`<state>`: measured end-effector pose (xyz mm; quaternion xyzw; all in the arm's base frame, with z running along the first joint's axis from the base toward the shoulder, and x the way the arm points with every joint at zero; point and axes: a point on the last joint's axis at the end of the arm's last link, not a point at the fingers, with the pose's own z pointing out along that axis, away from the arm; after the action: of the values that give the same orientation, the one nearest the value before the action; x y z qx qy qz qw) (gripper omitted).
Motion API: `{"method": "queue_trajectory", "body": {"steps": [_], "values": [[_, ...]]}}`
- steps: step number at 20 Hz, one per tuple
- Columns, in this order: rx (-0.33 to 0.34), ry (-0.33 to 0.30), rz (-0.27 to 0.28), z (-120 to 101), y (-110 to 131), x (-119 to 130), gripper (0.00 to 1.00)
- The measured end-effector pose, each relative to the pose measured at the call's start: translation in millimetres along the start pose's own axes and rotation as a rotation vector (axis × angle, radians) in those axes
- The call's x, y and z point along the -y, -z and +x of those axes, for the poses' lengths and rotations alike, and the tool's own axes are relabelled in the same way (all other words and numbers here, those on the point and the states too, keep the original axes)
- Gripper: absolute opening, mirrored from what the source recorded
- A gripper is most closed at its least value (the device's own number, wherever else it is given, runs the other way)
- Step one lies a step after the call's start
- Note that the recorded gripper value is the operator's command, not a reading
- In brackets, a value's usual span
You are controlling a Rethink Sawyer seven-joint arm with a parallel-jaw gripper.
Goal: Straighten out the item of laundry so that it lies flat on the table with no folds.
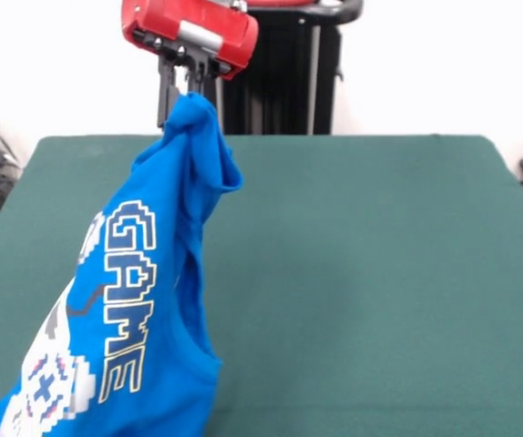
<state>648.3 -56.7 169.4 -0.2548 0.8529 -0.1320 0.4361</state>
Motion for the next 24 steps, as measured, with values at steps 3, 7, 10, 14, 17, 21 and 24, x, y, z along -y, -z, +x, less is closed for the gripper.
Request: {"method": "queue_trajectory", "body": {"steps": [3,7,10,14,17,21,24], "values": [[0.003,0.010,0.008,0,5,-4,0.00],[0.006,0.011,0.018,8,13,-9,0.00],[0.004,0.011,0.021,11,18,-11,0.00],[0.007,0.014,0.038,15,31,-9,0.00],[0.011,0.024,0.047,16,42,-8,0.00],[0.018,0.052,0.050,16,58,-8,0.00],[0.023,0.069,0.052,17,68,-9,0.00]]}}
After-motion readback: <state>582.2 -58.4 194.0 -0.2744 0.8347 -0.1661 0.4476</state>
